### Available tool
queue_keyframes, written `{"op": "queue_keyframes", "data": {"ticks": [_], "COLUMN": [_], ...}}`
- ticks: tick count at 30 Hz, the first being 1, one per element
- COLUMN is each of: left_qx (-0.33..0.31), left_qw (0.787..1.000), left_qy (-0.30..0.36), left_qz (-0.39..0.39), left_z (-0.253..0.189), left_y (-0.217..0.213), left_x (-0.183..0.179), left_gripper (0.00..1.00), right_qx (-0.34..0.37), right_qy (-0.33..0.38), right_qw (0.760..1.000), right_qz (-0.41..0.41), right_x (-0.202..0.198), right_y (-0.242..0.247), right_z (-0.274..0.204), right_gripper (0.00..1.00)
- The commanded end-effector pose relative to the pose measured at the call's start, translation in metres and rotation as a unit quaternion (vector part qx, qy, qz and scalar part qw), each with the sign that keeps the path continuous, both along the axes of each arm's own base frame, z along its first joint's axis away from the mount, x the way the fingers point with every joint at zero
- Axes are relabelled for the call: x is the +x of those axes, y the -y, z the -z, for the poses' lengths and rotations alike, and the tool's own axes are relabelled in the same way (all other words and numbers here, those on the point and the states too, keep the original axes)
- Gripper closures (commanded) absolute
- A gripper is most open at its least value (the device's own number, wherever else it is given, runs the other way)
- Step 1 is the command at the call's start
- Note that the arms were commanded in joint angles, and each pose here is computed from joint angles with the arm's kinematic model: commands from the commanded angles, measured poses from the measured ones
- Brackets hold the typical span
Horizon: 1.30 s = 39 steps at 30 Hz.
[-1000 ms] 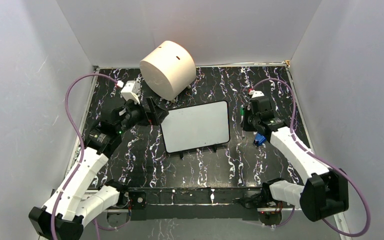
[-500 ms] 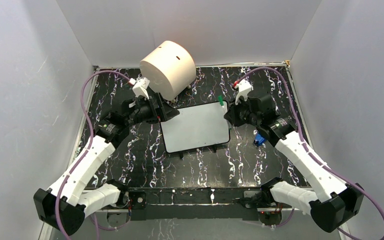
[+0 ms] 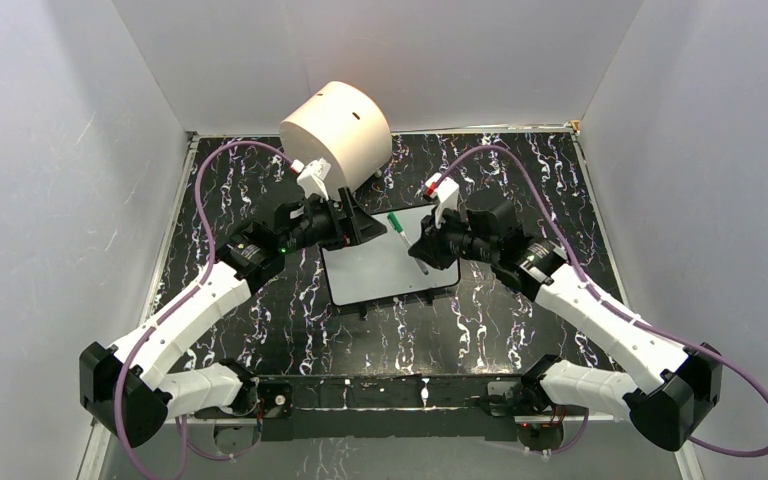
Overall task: Write a sentence on the whiteboard
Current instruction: Open the whiteboard marker.
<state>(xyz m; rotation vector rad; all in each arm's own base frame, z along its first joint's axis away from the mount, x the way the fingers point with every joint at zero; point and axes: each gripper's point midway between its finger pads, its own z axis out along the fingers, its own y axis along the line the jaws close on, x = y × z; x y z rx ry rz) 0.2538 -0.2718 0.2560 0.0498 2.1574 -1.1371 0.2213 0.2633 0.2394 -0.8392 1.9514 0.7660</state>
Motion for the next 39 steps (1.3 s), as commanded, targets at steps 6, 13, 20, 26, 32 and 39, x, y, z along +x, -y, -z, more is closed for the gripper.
{"op": "queue_keyframes", "data": {"ticks": [6, 13, 20, 26, 32, 39], "left_qx": [-0.066, -0.065, -0.065, -0.066, -0.077, -0.117], "left_qw": [0.997, 0.996, 0.996, 0.996, 0.997, 0.992], "left_qy": [0.039, 0.030, 0.028, 0.029, 0.022, 0.008], "left_qz": [0.031, 0.043, 0.051, 0.044, 0.017, -0.049], "left_z": [-0.029, -0.021, -0.019, -0.018, -0.015, -0.017], "left_y": [0.019, 0.024, 0.026, 0.025, 0.019, 0.004], "left_x": [0.001, 0.001, -0.001, 0.000, 0.001, 0.005], "left_gripper": [0.30, 0.37, 0.48, 0.72, 1.00, 1.00], "right_qx": [0.062, 0.068, 0.075, 0.092, 0.135, 0.216], "right_qy": [0.025, 0.023, 0.022, 0.024, 0.032, 0.028], "right_qw": [0.995, 0.994, 0.993, 0.992, 0.988, 0.976], "right_qz": [-0.071, -0.078, -0.083, -0.079, -0.065, -0.025], "right_x": [-0.012, -0.013, -0.011, -0.010, -0.010, -0.012], "right_y": [-0.031, -0.038, -0.044, -0.046, -0.048, -0.042], "right_z": [-0.016, -0.013, -0.011, -0.013, -0.019, -0.031], "right_gripper": [1.00, 1.00, 1.00, 1.00, 0.93, 0.52]}}
